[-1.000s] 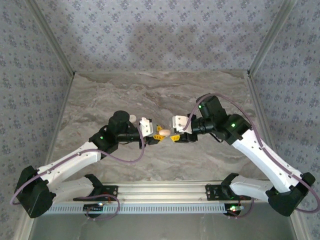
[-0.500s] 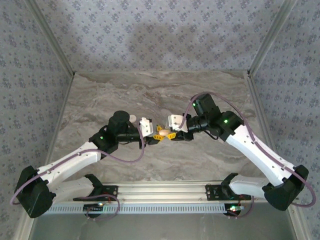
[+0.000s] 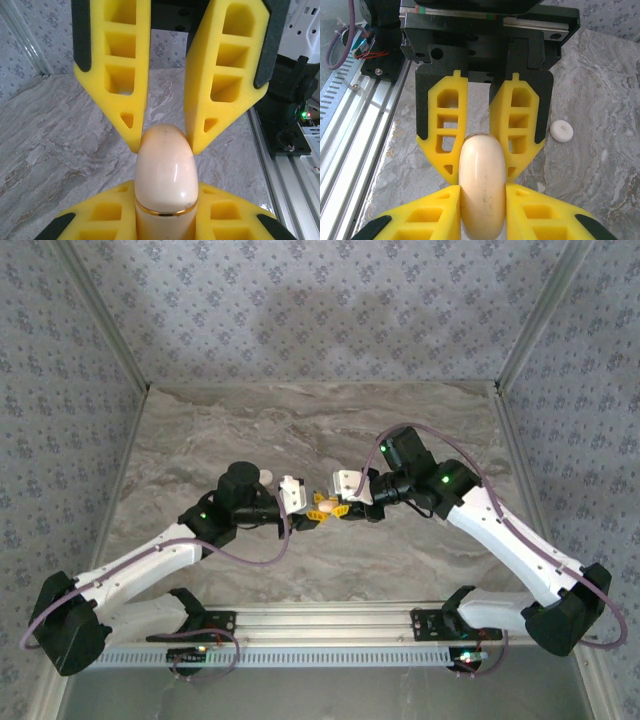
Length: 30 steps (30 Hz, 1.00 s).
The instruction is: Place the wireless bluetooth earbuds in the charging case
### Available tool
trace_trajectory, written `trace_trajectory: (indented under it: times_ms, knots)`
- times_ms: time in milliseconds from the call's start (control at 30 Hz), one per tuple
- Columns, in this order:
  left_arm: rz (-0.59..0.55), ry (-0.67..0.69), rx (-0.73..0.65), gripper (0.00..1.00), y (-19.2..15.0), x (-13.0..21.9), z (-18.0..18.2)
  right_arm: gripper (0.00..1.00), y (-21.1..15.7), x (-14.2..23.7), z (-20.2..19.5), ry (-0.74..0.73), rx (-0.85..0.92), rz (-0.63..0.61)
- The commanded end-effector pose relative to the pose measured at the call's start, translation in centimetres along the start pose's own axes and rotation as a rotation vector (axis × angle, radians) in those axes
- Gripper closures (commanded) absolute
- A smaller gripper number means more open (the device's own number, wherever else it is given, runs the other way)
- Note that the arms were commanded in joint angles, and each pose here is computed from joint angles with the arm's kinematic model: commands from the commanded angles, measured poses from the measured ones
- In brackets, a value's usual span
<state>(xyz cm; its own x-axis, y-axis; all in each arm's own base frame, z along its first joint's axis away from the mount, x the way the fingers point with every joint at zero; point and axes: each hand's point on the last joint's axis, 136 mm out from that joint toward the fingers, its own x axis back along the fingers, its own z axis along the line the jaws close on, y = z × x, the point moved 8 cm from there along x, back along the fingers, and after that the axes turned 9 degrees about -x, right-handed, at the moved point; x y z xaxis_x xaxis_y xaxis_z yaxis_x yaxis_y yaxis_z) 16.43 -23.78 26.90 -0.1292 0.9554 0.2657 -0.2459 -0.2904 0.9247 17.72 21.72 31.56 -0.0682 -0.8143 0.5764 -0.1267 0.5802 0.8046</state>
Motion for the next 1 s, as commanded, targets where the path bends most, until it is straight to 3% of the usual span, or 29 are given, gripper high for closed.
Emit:
trace_trajectory:
  times_ms: [0,100,233,500,600,767,967]
  knots:
    - [-0.062,0.008,-0.056,0.88,1.7,0.1,0.4,0.72,-0.1,-0.3,0.5,0.050,0.004,0.014]
    - [-0.064,0.007,-0.059,0.88,1.8,0.2,0.4,0.66,-0.1,-0.4,0.5,0.050,0.006,0.016]
    - [-0.064,0.009,-0.061,0.88,1.9,0.2,0.4,0.66,-0.2,-0.5,0.5,0.055,0.002,0.022]
    - [-0.063,0.017,-0.065,0.86,1.9,0.3,0.4,0.78,0.0,-0.3,0.5,0.057,0.001,0.027]
    - [-0.056,0.022,-0.062,0.80,1.8,0.3,0.4,0.79,-0.2,-0.1,0.6,0.053,-0.007,0.040]
    - [-0.030,0.038,-0.052,0.61,1.4,0.3,0.4,0.79,-1.4,0.2,0.6,0.050,-0.049,0.075]
    - [0.013,0.078,-0.019,0.48,0.2,0.7,0.2,0.79,-4.5,0.2,0.2,0.032,-0.149,0.146]
